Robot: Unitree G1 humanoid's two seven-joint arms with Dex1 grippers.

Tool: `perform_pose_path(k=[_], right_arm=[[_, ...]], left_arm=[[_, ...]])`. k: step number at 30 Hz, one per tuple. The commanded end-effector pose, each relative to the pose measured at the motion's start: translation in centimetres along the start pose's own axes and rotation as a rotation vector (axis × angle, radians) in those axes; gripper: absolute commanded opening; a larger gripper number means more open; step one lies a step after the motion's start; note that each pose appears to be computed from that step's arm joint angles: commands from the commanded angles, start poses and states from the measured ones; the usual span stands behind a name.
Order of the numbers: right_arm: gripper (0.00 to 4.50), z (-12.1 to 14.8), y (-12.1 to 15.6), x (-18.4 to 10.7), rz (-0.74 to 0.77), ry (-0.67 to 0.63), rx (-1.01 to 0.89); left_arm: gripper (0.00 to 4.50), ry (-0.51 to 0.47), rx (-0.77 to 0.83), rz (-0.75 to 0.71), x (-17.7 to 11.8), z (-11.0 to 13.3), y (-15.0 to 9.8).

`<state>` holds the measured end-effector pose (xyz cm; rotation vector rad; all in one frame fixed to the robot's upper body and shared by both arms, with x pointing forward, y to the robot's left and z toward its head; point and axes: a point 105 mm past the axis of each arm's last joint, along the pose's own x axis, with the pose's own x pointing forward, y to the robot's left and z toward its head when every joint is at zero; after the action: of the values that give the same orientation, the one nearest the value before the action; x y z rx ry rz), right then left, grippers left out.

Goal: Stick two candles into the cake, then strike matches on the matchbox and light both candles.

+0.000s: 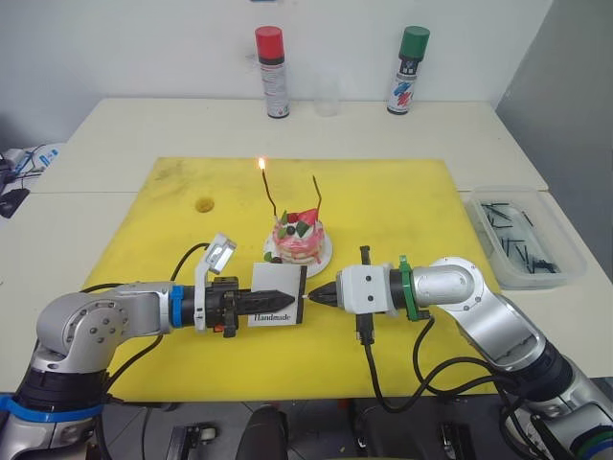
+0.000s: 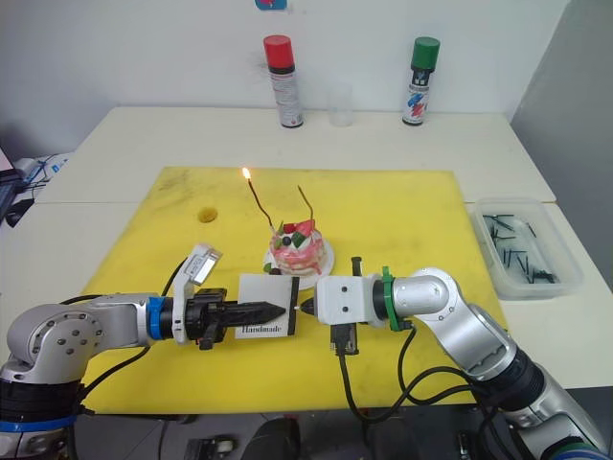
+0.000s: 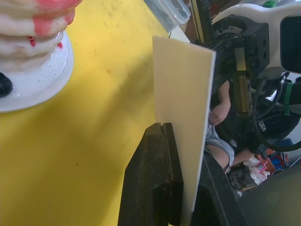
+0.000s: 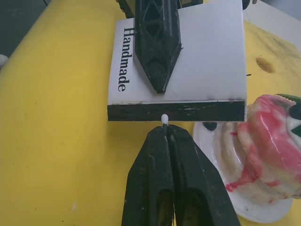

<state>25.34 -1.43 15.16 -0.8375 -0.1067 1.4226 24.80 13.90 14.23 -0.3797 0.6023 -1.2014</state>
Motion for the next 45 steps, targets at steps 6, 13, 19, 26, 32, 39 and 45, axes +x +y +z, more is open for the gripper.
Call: perform_pose_path(k=[6, 13, 19, 26, 32, 39, 45], right_arm=[[0.02, 0.9, 1.2, 0.9, 0.086, -0.047, -0.092], [0.02, 0.7, 2.7, -1.5, 0.257, -0.022, -0.253], [0.02, 2.4, -1.5, -3.3, 0.091, -0.050, -0.192], [0.02, 2.8, -7.2, -5.3, -0.146, -0.001, -0.182], [0.02, 3.8, -10.2, -6.1, -0.275, -0.005, -0.221], [0.02, 5.3, -10.7, -6.9, -0.309, -0.035, -0.246], [0.02, 6.6, -10.9, -7.7, -0.325, -0.062, -0.246]], left_arm=[[0.00, -0.043, 0.089, -0.058, 0.2, 2.2, -1.3], [0.00, -0.124, 0.274, 0.052, -2.8, 8.2, -1.2], [0.00, -0.059, 0.195, 0.029, -3.3, 5.1, -2.1], [0.00, -0.008, 0.055, 0.023, -2.6, 0.3, -2.1], [0.00, -0.006, 0.031, 0.024, -2.2, -0.4, -1.9], [0.00, -0.007, 0.027, 0.022, -2.3, -0.6, -1.7], [0.00, -0.005, 0.023, 0.016, -2.3, -0.7, -1.6]])
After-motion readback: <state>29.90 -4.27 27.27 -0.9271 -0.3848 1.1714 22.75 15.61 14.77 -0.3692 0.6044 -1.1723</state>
